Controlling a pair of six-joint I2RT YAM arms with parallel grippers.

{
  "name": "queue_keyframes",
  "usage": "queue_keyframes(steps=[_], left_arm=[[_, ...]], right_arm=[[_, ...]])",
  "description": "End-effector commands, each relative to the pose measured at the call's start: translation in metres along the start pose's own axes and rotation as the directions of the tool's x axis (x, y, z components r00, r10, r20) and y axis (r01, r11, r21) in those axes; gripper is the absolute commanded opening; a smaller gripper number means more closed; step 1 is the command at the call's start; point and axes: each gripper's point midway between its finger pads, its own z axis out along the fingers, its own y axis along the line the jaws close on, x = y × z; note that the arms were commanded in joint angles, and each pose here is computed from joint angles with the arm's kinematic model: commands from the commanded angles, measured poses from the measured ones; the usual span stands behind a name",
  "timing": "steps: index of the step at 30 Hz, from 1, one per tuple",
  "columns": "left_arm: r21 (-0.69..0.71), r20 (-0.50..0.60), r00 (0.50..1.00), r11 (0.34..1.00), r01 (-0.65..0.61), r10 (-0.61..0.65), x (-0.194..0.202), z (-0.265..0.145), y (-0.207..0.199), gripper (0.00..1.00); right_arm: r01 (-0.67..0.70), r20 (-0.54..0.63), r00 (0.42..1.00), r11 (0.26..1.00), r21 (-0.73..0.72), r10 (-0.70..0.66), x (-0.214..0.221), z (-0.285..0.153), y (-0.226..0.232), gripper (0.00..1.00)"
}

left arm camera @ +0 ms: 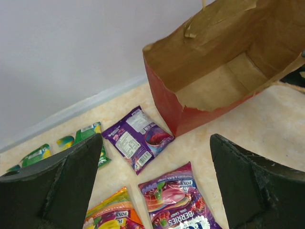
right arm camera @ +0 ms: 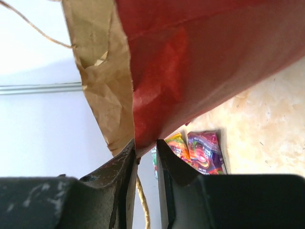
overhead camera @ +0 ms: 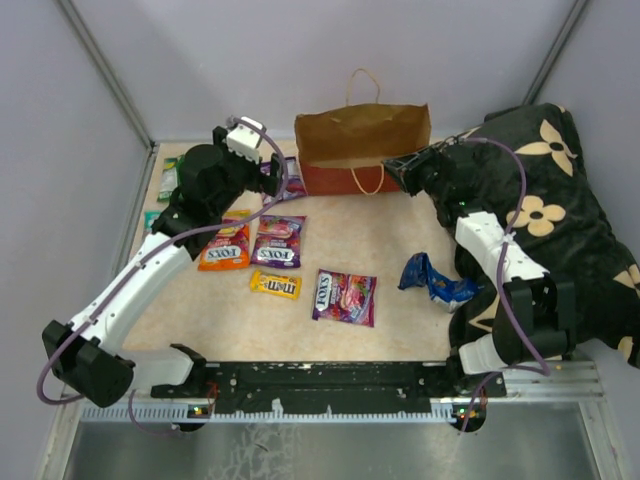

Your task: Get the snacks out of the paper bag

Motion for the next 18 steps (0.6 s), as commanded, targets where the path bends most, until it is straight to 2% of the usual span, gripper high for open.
queue_keyframes(steps=[1,4,12,18], left_arm=[[0.09,-0.013,0.998,0.994,0.057,-0.057,0.018,0.012,-0.017,1.0],[0.147,-0.053,0.997,0.987,0.072,-0.064,0.036,0.019,-0.031,1.0],[0.188,-0.098,0.992,0.977,0.101,-0.084,0.059,0.025,-0.043,1.0],[0.221,-0.12,0.986,0.966,0.137,-0.113,0.084,0.025,-0.056,1.0]], right_arm=[[0.002,0.059,0.998,0.995,-0.104,0.004,-0.012,-0.005,0.037,0.23],[0.0,0.039,0.999,0.995,-0.101,0.003,-0.011,0.003,0.036,0.26],[0.05,-0.036,0.998,0.991,-0.122,-0.055,-0.01,0.023,0.048,0.68],[0.173,0.069,0.984,0.979,-0.103,-0.167,-0.025,-0.017,0.077,0.96]])
